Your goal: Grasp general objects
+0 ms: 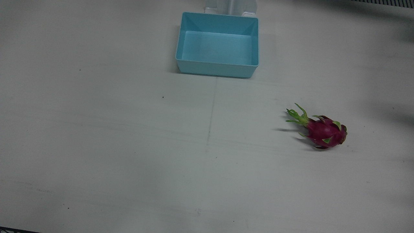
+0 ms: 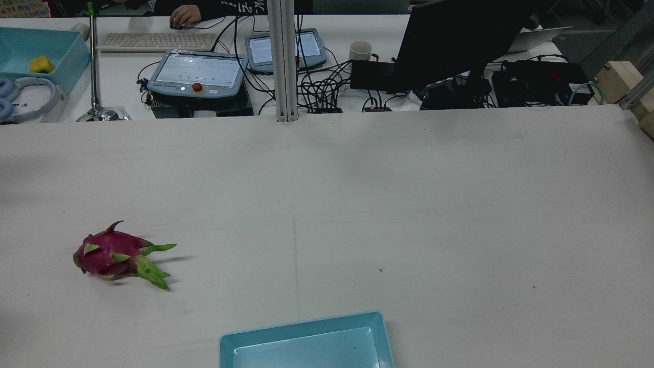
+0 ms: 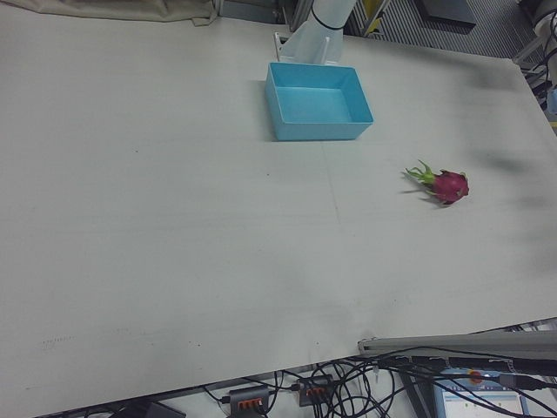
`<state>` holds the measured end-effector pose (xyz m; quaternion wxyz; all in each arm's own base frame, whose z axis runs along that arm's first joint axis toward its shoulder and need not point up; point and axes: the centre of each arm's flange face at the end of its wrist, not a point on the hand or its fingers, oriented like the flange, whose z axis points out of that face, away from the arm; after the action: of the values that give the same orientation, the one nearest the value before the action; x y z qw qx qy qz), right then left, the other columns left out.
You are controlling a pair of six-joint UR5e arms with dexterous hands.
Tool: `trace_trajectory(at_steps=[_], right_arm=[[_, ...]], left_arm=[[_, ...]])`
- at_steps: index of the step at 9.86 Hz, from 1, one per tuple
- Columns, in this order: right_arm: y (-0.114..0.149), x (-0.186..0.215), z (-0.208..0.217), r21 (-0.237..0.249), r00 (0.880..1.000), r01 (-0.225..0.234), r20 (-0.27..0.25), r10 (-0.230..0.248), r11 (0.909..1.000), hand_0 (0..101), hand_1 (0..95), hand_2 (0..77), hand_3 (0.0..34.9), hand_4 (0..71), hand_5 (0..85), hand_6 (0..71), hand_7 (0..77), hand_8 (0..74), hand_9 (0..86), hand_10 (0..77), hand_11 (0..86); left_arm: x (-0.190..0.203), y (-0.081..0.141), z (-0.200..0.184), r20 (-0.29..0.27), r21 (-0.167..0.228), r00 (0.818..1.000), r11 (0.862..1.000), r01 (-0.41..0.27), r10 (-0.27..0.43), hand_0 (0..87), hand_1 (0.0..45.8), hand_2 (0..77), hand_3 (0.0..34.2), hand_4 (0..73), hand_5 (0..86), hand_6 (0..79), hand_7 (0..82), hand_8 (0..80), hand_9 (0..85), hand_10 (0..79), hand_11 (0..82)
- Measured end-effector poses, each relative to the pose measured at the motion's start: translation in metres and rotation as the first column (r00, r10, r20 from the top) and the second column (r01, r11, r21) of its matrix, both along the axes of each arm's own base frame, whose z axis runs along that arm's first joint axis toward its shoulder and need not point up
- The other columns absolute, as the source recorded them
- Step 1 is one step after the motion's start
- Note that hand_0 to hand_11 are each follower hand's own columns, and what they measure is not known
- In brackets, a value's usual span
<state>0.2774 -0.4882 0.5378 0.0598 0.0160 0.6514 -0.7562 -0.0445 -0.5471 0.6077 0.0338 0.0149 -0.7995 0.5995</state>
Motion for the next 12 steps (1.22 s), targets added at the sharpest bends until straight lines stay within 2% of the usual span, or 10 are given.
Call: trace_trajectory(at_steps=[2,4,5,7,9,10,11,12], right_arm=[[0.0,0.0,0.0,0.0,1.0,0.0,0.0,0.0,1.0,0,5.4,1.6,0.0,0.0,1.1,0.0,0.0,0.0,0.5,0.0,0.5],[0.0,0.0,0.0,0.0,1.0,0.0,0.0,0.0,1.0,0,5.4,1.6,0.0,0.0,1.1,0.0,0.0,0.0,0.5,0.0,0.5],[0.0,0.0,0.0,0.0,1.0,0.0,0.0,0.0,1.0,0,5.4,1.6,0.0,0.0,1.1,0.0,0.0,0.0,0.5,0.0,0.5],[0.0,0.0,0.0,0.0,1.0,0.0,0.0,0.0,1.0,0,5.4,1.6,0.0,0.0,1.1,0.0,0.0,0.0,0.5,0.0,0.5],[0.0,0.0,0.0,0.0,1.0,0.0,0.0,0.0,1.0,0,5.4,1.6,0.0,0.0,1.1,0.0,0.0,0.0,0.5,0.0,0.5],[0.0,0.0,0.0,0.0,1.0,0.0,0.0,0.0,1.0,0,5.4,1.6,0.0,0.0,1.1,0.0,0.0,0.0,0.5,0.0,0.5],[0.0,0.0,0.0,0.0,1.0,0.0,0.0,0.0,1.0,0,5.4,1.6,0.1,0.0,1.1,0.0,0.0,0.0,0.5,0.0,0.5],[0.0,0.0,0.0,0.0,1.0,0.0,0.0,0.0,1.0,0,5.4,1.6,0.0,0.0,1.1,0.0,0.0,0.0,0.5,0.0,0.5]], left_arm=[[0.014,0.008,0.037,0.002,-0.008,1.0,1.0,-0.027,0.027,56.5,0.0,1.6,0.0,69.8,27.3,70.4,70.4,70.4,70.4,70.4,70.4],[0.026,0.011,0.06,0.004,0.005,0.999,0.999,-0.049,0.049,55.9,0.0,1.1,0.0,69.8,26.7,70.4,70.4,70.4,70.4,70.4,70.4],[0.031,0.017,0.073,0.024,-0.001,0.998,0.998,-0.058,0.058,55.3,0.0,1.1,0.0,69.8,25.1,70.4,70.4,69.8,70.4,70.4,70.4],[0.03,0.042,0.11,0.095,-0.025,0.994,0.998,-0.052,0.054,54.5,0.0,1.1,0.0,69.8,24.0,70.4,70.4,69.8,70.4,70.4,70.4],[0.02,0.075,0.137,0.179,-0.025,0.983,0.999,-0.027,0.031,54.3,0.0,1.1,0.0,69.8,22.4,70.4,70.4,70.4,70.4,70.4,70.4],[0.015,0.091,0.142,0.235,-0.008,0.972,1.0,-0.015,0.016,54.4,0.0,1.1,0.0,66.0,21.3,70.4,70.4,70.4,70.4,75.8,70.4],[0.01,0.109,0.139,0.303,0.019,0.953,1.0,-0.011,0.005,55.0,0.0,0.5,0.0,49.6,14.7,70.4,70.4,70.4,70.4,73.1,70.4],[0.007,0.123,0.132,0.36,0.044,0.933,0.999,-0.013,-0.003,55.0,0.0,0.5,0.0,49.6,14.7,70.4,70.4,70.4,70.4,65.4,61.6]])
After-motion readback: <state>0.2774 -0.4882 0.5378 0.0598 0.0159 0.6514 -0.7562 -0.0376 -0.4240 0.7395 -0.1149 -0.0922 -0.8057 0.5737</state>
